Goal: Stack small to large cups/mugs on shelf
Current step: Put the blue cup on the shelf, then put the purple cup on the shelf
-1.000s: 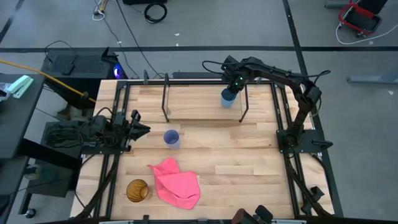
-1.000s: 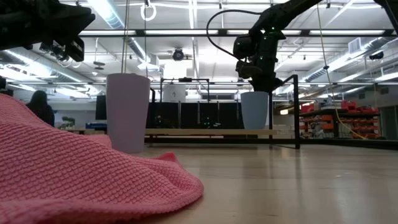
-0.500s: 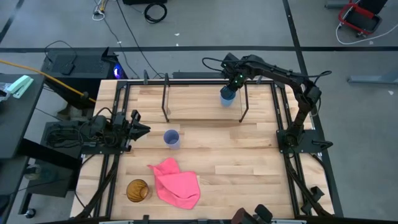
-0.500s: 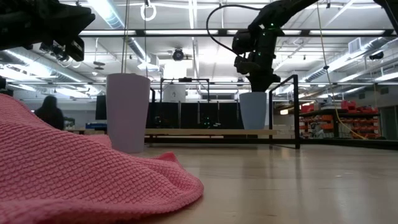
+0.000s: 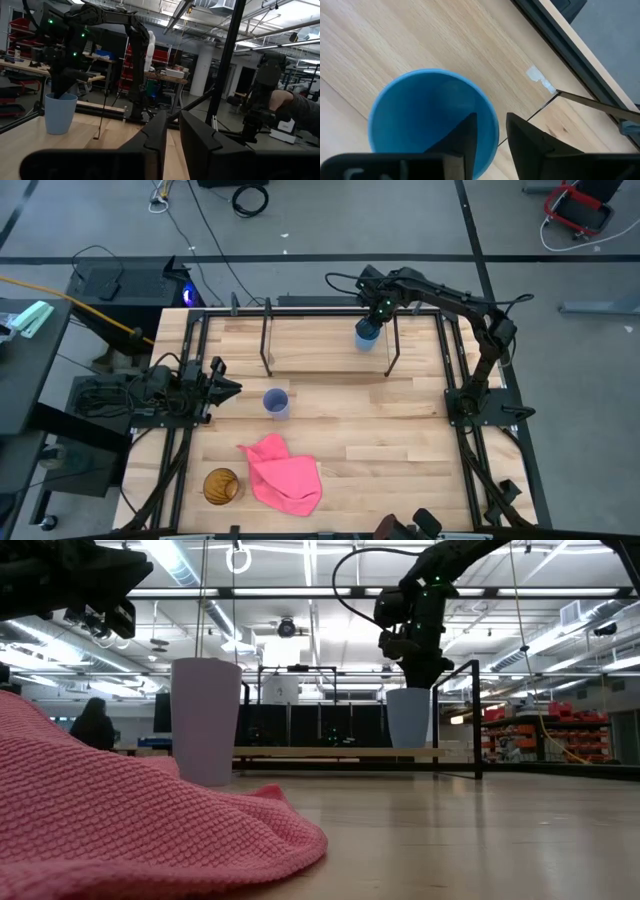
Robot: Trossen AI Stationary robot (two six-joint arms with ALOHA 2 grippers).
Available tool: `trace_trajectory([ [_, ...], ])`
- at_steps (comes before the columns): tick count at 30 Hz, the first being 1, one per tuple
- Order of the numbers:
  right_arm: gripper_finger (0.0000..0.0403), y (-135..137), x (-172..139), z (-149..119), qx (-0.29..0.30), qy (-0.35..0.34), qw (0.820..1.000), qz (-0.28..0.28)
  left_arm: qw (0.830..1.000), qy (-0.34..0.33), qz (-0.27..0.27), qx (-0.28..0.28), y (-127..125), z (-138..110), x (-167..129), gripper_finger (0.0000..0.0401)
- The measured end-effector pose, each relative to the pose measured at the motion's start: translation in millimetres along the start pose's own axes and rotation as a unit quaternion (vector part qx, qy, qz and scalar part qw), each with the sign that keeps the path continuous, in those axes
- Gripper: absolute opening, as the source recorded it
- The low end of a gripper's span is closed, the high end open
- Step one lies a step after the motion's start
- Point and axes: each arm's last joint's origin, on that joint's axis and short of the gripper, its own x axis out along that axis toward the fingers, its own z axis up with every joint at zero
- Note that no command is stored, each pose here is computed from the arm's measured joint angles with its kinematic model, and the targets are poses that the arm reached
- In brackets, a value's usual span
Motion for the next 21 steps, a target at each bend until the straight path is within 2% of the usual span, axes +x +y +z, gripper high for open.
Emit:
trace_trajectory([
  [12,0.0119,3.2,-44.7,11.6,0.01,-0.035,0.999,0.006,1.0,0.0,0.0,0.0,0.0,0.0,0.0,0.0057],
  [21,0.0119,32.0,-81.0,15.5,-0.019,-0.087,0.996,0.029,1.0,-0.007,-0.002,-0.008,-0.3,1.3,0.0,0.0066],
])
